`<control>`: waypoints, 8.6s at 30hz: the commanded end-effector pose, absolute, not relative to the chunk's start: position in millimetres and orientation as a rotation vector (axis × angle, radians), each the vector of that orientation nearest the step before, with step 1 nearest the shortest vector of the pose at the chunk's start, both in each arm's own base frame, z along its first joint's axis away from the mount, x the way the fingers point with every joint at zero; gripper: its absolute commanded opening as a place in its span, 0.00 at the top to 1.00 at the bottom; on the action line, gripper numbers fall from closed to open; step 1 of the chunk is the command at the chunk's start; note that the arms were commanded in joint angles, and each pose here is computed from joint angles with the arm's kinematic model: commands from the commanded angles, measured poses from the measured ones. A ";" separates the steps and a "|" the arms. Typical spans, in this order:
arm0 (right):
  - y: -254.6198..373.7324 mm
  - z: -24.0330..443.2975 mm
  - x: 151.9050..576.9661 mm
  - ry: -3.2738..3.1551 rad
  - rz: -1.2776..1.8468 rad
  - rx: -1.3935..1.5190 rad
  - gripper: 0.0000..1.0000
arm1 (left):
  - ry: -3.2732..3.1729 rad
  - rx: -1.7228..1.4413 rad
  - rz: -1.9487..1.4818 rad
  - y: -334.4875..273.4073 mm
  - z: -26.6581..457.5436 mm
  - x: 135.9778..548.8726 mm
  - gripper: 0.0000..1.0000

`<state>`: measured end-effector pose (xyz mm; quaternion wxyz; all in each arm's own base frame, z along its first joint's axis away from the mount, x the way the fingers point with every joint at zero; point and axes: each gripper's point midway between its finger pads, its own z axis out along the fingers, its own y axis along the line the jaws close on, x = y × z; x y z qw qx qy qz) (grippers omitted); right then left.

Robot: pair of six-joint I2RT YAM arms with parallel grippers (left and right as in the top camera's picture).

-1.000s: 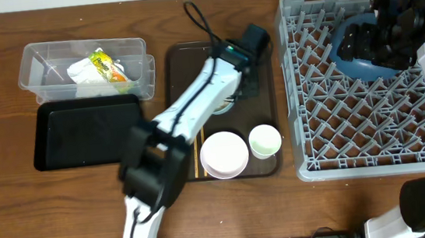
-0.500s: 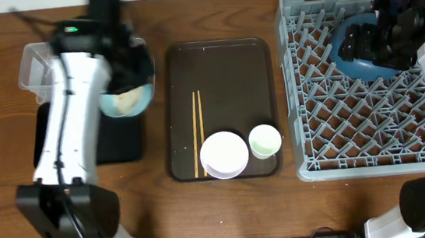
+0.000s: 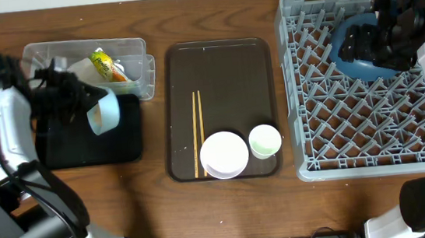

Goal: Sort waste into correct bins and load items into the dishwasher rack
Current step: 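Tip the bowl over the black tray to pour out the rice, then carry the empty bowl with the left gripper back onto the brown tray, then reach the right gripper to the light-blue bowl and grasp its rim, then lift the light-blue bowl with the right gripper and set it upright in the rack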

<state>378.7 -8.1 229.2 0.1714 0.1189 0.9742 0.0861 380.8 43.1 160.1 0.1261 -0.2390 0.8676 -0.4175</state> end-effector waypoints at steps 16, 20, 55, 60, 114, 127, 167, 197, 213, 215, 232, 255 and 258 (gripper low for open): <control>-7.2 241.9 378.8 2.732 0.237 0.310 0.13 | 1.950 -0.974 -1.798 98.5 170.3 377.6 0.94; -7.2 241.8 378.7 2.732 0.237 0.310 0.13 | 1.844 -0.978 -1.909 103.1 177.2 379.1 0.94; -7.0 240.5 376.1 2.744 0.237 0.313 0.12 | 1.833 -1.100 -1.985 94.3 181.8 373.2 0.94; -7.0 240.5 376.2 2.744 0.237 0.313 0.12 | 1.869 -1.040 -1.982 79.1 193.3 371.9 0.94; 85.8 241.8 393.2 2.679 0.332 0.027 0.14 | 2.604 0.223 -0.414 -224.5 130.4 401.5 0.55; 178.2 187.1 399.6 2.641 0.484 -0.128 0.26 | 2.505 -0.248 -0.308 -61.8 235.2 368.2 0.47; 180.3 99.7 432.0 2.793 0.277 -0.215 0.99 | 2.532 -0.461 -0.235 -3.0 224.1 360.6 0.13; -23.8 227.0 540.3 2.027 -1.307 0.160 0.99 | 2.532 -0.461 -0.235 -3.0 224.1 360.6 0.13; 15.6 177.5 538.9 2.148 -1.276 -0.040 0.99 | 2.532 -0.462 -0.235 -2.9 224.1 360.6 0.12; 15.4 176.8 538.0 2.152 -1.279 -0.044 0.99 | 2.532 -0.462 -0.235 -2.9 224.1 360.6 0.13; -11.1 165.3 540.4 2.168 -1.330 0.003 0.99 | 2.532 -0.462 -0.235 -2.9 224.1 360.6 0.13; 53.1 148.0 538.5 2.168 -1.335 -0.246 0.50 | 2.532 -0.461 -0.235 -3.0 224.1 360.6 0.13; 59.8 157.8 537.1 2.152 -1.316 -0.243 0.36 | 2.532 -0.462 -0.235 -2.9 224.1 360.6 0.13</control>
